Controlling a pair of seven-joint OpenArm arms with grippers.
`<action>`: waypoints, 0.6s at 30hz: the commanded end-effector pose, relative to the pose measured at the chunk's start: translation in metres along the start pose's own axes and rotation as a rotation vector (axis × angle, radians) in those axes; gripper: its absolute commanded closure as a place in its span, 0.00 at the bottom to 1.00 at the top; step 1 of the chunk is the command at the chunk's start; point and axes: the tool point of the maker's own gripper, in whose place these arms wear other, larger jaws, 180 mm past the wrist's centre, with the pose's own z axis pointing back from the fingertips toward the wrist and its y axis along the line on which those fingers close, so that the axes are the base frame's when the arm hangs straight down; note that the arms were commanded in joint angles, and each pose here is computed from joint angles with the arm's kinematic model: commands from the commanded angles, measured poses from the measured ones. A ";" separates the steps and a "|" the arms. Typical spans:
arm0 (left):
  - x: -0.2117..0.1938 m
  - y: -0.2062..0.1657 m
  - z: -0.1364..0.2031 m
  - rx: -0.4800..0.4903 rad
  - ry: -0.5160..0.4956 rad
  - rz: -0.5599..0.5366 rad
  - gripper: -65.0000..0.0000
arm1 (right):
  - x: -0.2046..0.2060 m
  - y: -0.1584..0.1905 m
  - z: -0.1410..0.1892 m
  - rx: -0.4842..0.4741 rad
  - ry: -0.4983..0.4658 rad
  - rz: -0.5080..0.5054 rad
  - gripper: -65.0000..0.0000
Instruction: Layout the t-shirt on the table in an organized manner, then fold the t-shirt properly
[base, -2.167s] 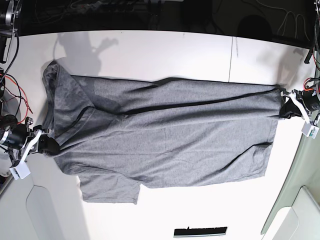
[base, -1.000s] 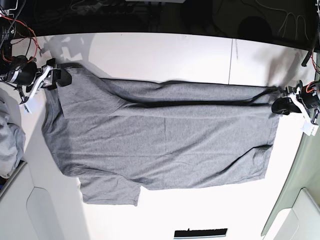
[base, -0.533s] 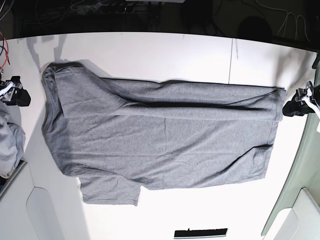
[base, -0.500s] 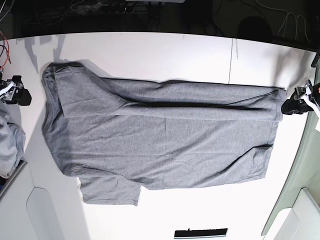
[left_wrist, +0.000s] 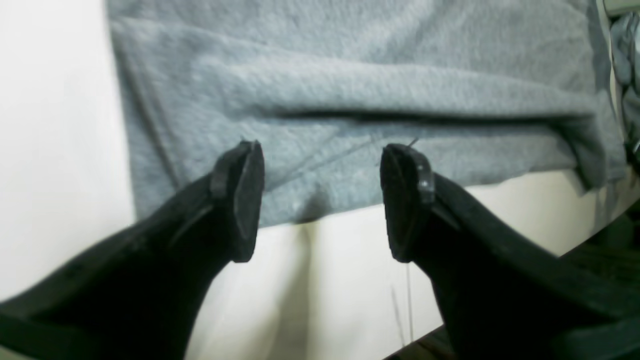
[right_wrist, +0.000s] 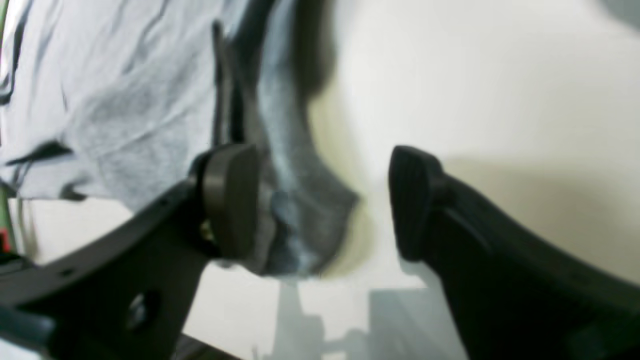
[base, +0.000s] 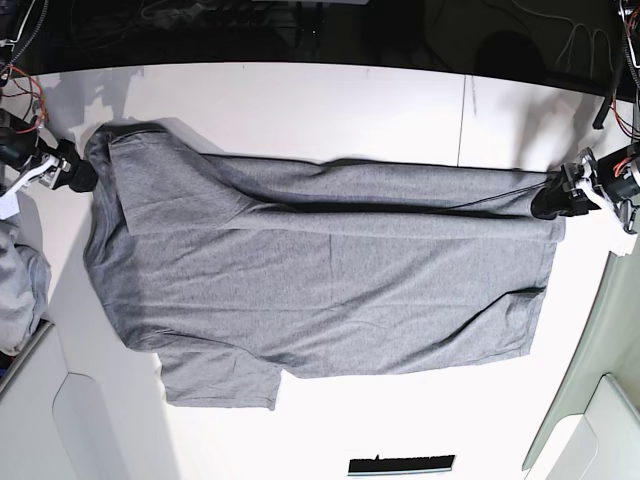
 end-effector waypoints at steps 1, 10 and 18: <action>0.028 0.005 0.013 0.010 -0.070 -0.025 0.40 | 0.016 0.009 0.000 0.029 -0.044 0.019 0.38; 0.038 0.036 0.028 0.155 -0.124 -0.087 0.40 | -0.001 0.041 -0.028 0.111 -0.033 -0.021 0.38; 0.025 0.065 0.018 0.230 -0.166 -0.037 0.40 | -0.006 0.048 -0.034 0.127 -0.018 -0.024 0.38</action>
